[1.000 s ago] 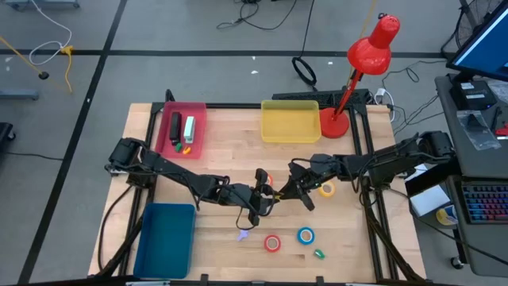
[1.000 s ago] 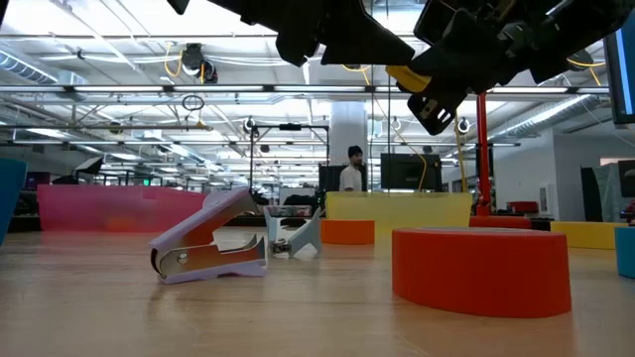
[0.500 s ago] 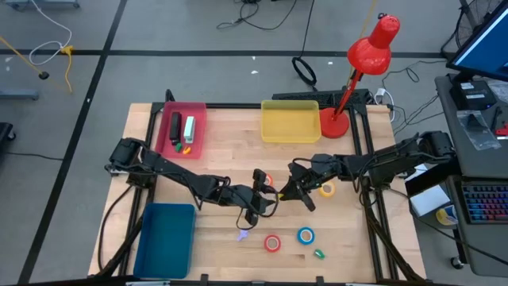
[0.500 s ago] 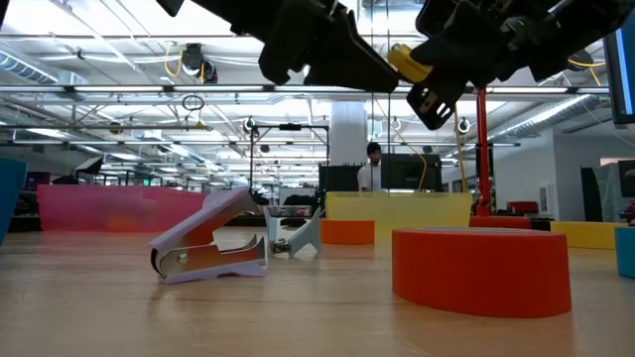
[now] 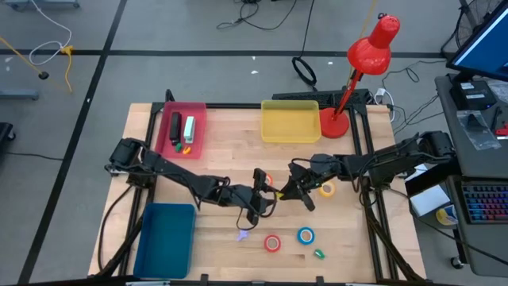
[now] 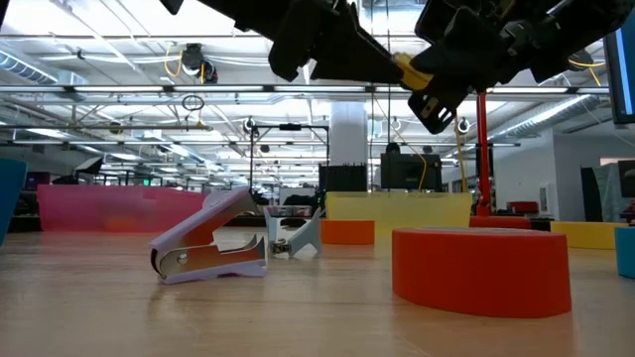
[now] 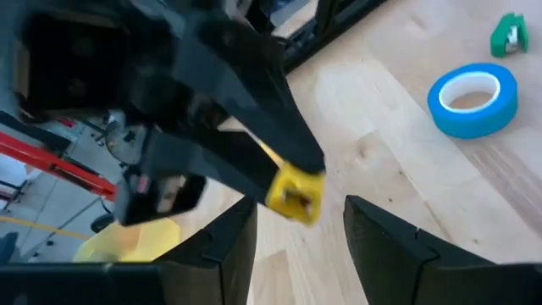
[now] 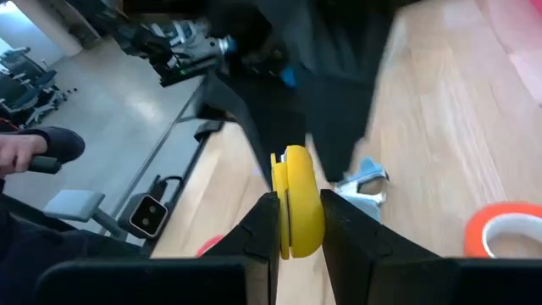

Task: Pick and place Stapler, Stapler remover, tape
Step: Put the yellow stapler into the pink bin

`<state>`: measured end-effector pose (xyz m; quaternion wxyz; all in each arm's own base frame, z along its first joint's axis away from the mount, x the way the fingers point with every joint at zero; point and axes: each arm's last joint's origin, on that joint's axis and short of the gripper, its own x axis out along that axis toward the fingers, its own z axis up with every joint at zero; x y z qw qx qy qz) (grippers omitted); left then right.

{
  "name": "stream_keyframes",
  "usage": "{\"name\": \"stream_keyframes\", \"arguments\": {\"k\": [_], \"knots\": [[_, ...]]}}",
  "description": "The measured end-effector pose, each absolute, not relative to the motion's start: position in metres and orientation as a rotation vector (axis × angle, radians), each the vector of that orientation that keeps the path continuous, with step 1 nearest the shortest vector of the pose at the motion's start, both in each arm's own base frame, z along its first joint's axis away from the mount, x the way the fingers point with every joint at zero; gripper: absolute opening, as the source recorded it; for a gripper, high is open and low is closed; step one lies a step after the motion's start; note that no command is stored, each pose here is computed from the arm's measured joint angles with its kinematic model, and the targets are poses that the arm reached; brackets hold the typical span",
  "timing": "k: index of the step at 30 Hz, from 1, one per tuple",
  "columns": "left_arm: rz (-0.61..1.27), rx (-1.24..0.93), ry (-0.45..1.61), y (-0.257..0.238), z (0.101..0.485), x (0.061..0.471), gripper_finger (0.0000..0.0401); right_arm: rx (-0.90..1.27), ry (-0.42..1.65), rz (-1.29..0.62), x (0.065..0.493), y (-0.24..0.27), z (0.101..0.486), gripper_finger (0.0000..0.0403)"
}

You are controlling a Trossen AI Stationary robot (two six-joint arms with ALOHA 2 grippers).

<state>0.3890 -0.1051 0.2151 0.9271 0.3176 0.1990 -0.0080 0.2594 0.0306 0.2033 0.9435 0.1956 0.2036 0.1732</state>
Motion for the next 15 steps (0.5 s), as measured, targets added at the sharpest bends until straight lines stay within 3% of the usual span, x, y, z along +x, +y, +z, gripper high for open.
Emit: {"name": "stream_keyframes", "arguments": {"k": [15], "knots": [[-0.05,0.655,0.356,-0.1113,0.2189,0.3892,0.0163,0.393,0.397,0.352,0.2601,0.0297,0.2048,0.0054]]}}
